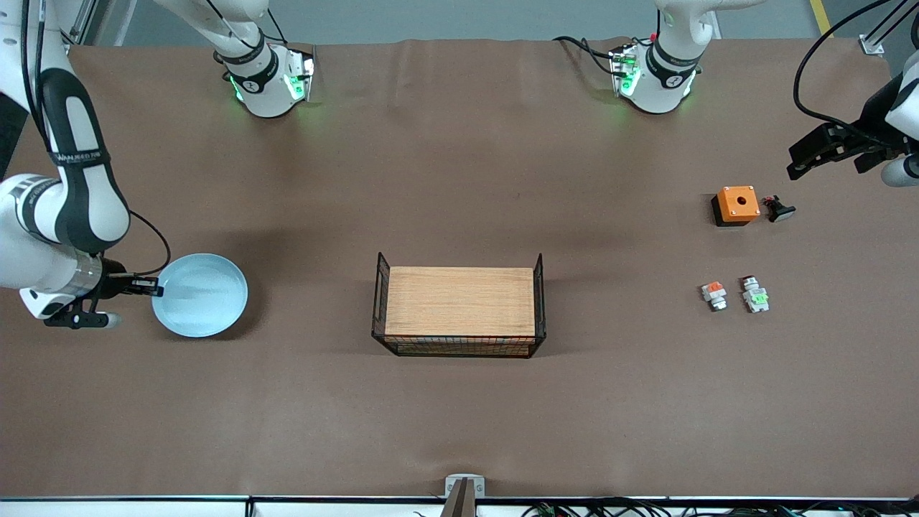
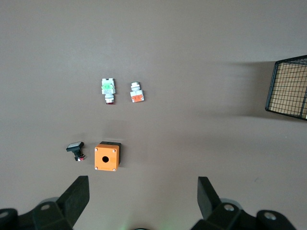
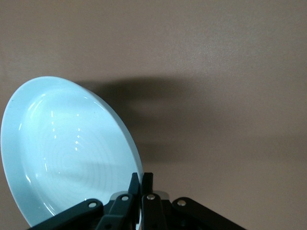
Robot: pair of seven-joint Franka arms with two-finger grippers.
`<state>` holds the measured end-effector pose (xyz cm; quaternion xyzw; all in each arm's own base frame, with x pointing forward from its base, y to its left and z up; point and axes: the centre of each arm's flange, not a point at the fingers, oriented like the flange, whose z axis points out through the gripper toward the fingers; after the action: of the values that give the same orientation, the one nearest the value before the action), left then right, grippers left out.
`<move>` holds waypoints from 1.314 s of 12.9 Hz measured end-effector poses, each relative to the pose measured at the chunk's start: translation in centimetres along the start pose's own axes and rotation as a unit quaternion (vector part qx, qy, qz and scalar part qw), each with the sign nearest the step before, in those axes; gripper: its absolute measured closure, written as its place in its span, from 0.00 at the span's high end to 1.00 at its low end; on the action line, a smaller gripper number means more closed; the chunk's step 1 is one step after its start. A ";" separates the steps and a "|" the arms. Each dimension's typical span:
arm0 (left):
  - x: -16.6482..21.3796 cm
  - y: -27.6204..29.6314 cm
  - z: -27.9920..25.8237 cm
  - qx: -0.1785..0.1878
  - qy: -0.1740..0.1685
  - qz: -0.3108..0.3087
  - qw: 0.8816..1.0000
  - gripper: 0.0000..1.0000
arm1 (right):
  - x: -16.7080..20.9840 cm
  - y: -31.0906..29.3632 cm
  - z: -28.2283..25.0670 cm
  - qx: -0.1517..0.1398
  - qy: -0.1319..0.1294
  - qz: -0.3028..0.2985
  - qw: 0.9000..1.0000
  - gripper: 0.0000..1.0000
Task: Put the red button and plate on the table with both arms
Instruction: 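Lower the plate onto the table and open the right gripper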
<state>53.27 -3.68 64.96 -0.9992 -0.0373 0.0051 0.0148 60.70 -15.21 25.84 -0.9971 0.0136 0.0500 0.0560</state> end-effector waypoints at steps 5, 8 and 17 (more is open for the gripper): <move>0.0 0.0 0.0 0.000 0.000 0.000 1.000 1.00 | -0.1 2.7 4.7 0.013 -0.002 -0.013 1.000 0.04; 0.0 0.0 0.0 0.000 0.000 0.000 1.000 1.00 | 0.1 2.9 5.5 0.012 0.001 -0.012 1.000 0.06; 0.0 -0.3 0.0 0.000 0.000 -0.003 1.000 1.00 | 1.0 2.2 4.4 0.010 0.020 -0.018 1.000 0.62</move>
<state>53.29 -3.40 64.96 -0.9991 -0.0399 0.0052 0.0148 61.22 -16.94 21.13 -0.9974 -0.0032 0.0290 0.0665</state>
